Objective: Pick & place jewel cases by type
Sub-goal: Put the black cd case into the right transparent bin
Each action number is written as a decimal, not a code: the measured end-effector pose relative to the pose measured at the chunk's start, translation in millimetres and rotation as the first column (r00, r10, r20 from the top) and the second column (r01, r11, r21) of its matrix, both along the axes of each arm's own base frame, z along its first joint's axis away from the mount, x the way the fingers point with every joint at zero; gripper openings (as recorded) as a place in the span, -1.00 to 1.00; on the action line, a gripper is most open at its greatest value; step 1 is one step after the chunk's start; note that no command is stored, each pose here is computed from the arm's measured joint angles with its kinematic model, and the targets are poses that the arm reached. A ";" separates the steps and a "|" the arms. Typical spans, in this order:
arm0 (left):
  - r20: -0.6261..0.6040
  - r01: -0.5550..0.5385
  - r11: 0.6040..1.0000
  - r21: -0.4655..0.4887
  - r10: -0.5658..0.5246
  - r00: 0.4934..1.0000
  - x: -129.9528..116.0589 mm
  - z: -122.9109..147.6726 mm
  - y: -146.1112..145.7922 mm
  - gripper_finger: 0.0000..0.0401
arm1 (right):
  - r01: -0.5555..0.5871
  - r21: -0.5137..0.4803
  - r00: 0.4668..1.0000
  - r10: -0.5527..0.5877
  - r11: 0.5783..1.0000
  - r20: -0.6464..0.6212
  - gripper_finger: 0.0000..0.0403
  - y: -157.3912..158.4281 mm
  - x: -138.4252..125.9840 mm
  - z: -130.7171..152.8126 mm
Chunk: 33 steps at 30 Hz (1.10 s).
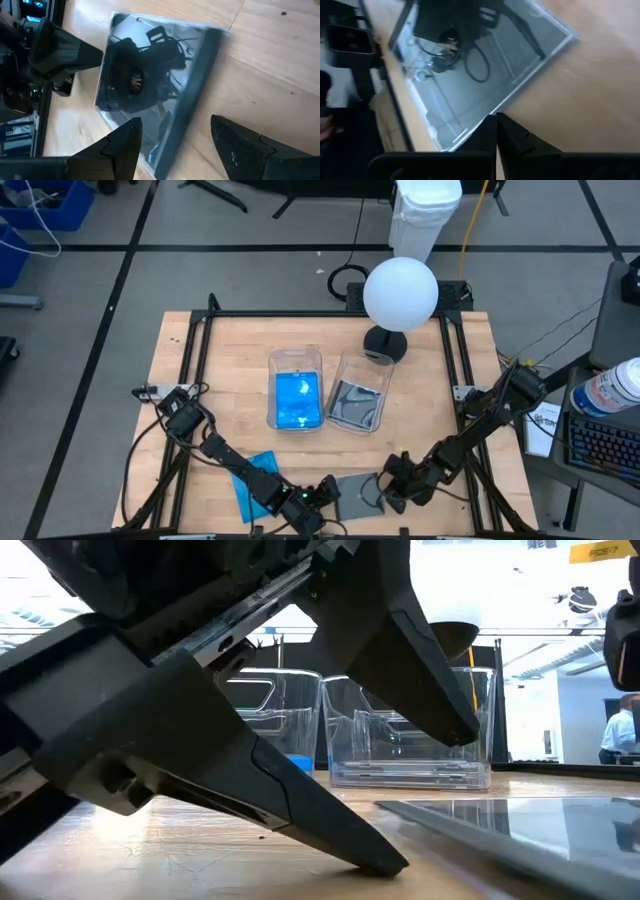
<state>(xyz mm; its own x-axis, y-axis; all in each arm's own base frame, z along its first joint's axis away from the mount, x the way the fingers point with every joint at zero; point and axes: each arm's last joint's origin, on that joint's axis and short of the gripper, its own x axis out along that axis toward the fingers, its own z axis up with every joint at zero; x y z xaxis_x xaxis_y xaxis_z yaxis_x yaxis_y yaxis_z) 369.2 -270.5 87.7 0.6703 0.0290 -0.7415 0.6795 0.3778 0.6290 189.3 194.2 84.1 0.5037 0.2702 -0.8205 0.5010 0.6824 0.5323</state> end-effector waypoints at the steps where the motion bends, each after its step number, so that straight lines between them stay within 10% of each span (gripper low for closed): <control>1: -0.002 0.002 1.000 -0.002 -0.002 1.000 0.5 -2.9 -0.3 0.21 | -0.005 0.007 1.000 0.005 1.000 0.013 -1.00 0.4 2.5 -1.5; 33: 0.159 -0.115 0.988 -0.103 0.131 0.979 27.9 -10.6 13.6 0.22 | -0.114 -0.031 0.978 0.117 0.993 0.171 -1.00 4.5 14.1 -1.8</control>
